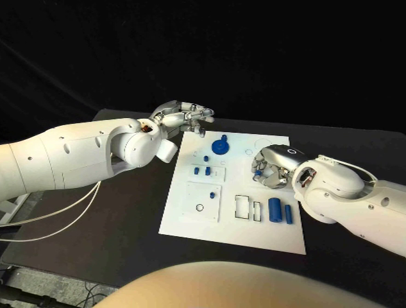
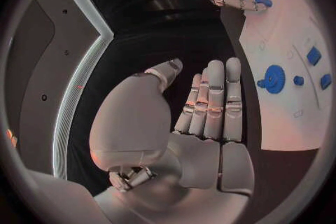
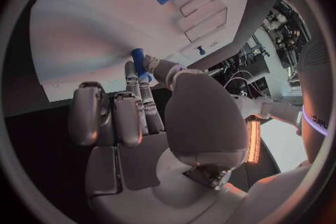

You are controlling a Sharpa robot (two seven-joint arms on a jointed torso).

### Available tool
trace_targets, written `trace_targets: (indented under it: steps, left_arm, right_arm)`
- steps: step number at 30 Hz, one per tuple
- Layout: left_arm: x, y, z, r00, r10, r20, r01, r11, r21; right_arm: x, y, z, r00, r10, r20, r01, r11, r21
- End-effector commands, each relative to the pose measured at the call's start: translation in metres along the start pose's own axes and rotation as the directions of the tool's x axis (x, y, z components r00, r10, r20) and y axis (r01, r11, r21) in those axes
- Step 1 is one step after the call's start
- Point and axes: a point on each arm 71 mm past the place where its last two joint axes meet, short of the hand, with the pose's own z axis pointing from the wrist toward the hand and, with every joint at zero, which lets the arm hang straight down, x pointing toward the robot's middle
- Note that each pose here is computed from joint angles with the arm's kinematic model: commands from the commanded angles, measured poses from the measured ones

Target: Assemble the parts on the task board

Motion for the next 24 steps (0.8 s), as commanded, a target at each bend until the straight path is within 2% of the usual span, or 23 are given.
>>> trace_targets:
  steps: [1,14,24]
  left_arm:
    - [0.0025,-0.0011,0.0003,1.000,-0.004,-0.022,0.004,1.000,0.003]
    - [0.0023,-0.0009,0.0002,1.000,-0.004,-0.022,0.004,1.000,0.000]
    - [0.0018,-0.0009,0.0004,1.000,-0.003,-0.019,0.003,1.000,0.001]
  right_arm:
    - [0.005,-0.002,-0.001,0.998,-0.056,-0.011,0.056,0.998,0.006]
    - [-0.003,0.002,-0.009,0.997,-0.055,0.060,0.056,0.998,-0.011]
    - [-0.033,0.015,-0.024,0.992,-0.023,0.124,0.029,0.998,-0.048]
